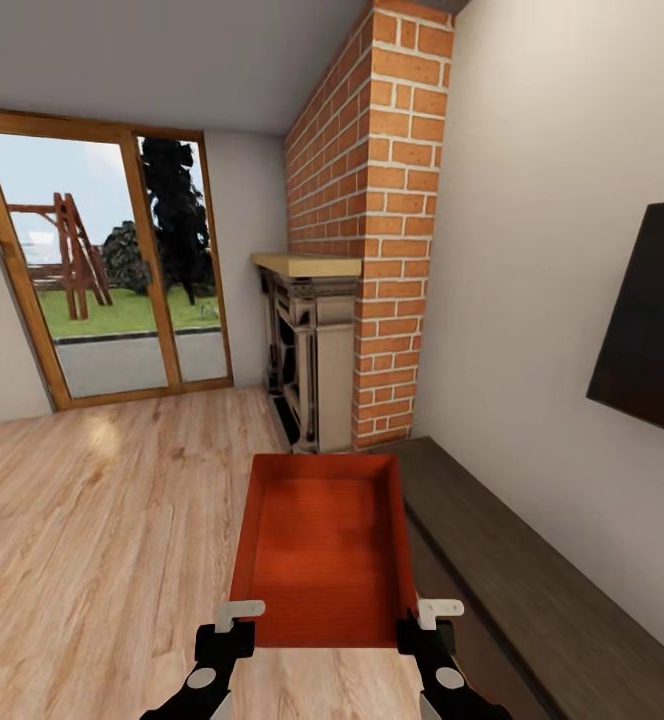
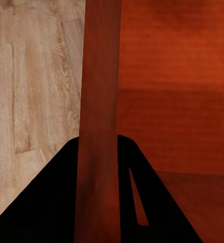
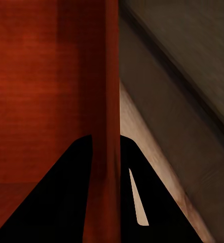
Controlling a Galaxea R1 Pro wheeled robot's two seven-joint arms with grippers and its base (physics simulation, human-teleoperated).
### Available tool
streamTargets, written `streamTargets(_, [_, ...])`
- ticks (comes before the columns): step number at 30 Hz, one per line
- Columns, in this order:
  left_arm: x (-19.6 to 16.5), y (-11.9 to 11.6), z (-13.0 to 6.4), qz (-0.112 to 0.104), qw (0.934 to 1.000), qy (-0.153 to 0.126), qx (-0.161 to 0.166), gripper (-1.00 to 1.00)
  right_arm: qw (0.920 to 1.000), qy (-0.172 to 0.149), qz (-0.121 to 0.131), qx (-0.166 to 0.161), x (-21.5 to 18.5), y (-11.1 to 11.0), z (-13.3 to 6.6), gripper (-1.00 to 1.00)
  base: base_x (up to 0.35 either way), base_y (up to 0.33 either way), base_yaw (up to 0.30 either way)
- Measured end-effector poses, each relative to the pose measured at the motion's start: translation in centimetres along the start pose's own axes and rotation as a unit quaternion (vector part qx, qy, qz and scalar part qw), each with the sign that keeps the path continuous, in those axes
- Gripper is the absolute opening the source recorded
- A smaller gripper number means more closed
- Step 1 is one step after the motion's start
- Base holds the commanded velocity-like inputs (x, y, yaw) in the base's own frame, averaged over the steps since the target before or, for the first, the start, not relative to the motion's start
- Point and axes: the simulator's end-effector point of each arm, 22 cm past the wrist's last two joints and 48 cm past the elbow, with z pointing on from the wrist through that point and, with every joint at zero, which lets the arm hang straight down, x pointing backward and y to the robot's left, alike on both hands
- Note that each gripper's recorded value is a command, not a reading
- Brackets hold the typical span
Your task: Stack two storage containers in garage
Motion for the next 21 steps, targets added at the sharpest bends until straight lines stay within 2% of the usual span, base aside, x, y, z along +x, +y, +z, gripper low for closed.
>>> streamTargets(21, [-1.6, 0.0, -0.4, -0.001, 0.9999, -0.015, 0.0, -1.0, 0.9999, -0.015, 0.001, 0.0, -1.6, 0.0, -0.4, -1.0, 0.0, 0.0, 0.0])
